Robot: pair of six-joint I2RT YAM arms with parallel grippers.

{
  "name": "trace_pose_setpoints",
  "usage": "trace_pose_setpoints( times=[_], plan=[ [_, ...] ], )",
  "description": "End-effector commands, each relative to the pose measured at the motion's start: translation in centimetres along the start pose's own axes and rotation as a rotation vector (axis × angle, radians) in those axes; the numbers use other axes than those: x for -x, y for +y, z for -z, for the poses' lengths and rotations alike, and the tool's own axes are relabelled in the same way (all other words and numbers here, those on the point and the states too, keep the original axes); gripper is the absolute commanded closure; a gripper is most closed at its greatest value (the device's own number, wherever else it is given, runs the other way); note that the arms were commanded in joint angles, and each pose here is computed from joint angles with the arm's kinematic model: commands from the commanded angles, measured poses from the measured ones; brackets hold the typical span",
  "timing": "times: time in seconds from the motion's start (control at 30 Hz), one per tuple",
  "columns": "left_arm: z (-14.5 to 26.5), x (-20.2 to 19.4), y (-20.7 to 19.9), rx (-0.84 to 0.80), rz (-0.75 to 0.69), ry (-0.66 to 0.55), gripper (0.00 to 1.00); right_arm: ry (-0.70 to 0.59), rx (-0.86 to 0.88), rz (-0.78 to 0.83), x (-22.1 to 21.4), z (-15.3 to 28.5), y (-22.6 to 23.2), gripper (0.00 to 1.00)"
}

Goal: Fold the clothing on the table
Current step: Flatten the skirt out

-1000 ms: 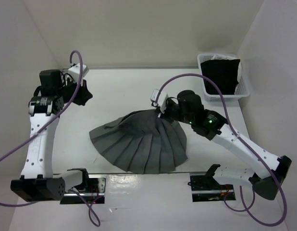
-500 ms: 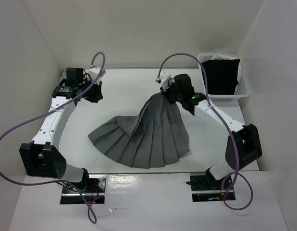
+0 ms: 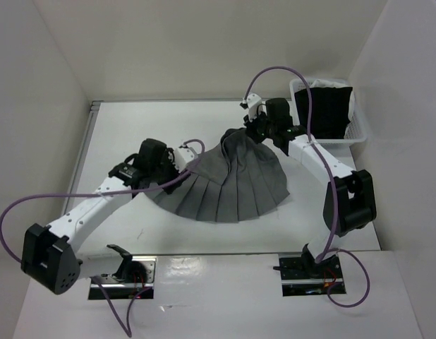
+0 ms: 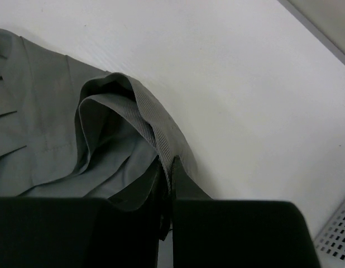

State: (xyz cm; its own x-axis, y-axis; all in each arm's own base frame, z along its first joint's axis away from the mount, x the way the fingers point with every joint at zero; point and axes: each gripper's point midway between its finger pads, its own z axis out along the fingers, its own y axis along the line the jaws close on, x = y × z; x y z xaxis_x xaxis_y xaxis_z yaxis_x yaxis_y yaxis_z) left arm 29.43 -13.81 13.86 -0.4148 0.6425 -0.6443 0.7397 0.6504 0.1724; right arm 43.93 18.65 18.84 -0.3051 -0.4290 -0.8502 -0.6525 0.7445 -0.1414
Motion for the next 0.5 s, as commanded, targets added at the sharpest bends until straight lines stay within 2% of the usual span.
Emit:
trace_pose_setpoints(
  times=[0.0,0.17,0.27,0.4,0.47],
  plan=[
    [0.4,4.4,0.2,0.110,-0.101,-0.186,0.29,-0.065,0.032,-0.017,2.7,-0.2,0.2,1.00],
    [-2.0,5.1,-2.6,0.116,-0.168,-0.234,0.29,-0.021,0.068,-0.042,1.3,-1.1,0.8,1.00],
    [-3.6,6.3,-3.3,0.188,-0.254,-0.267,0.29,-0.020,0.068,-0.051,1.4,-1.3,0.8,1.00],
    [-5.6,6.9,-3.7,0.186,-0.276,-0.249,0.29,0.006,0.057,-0.080,0.6,-1.2,0.0,1.00],
    [-7.1,7.0,-5.3,0.153,-0.314,-0.239,0.29,0.003,0.060,-0.087,0.6,-1.1,-0.4,1.00]
  ],
)
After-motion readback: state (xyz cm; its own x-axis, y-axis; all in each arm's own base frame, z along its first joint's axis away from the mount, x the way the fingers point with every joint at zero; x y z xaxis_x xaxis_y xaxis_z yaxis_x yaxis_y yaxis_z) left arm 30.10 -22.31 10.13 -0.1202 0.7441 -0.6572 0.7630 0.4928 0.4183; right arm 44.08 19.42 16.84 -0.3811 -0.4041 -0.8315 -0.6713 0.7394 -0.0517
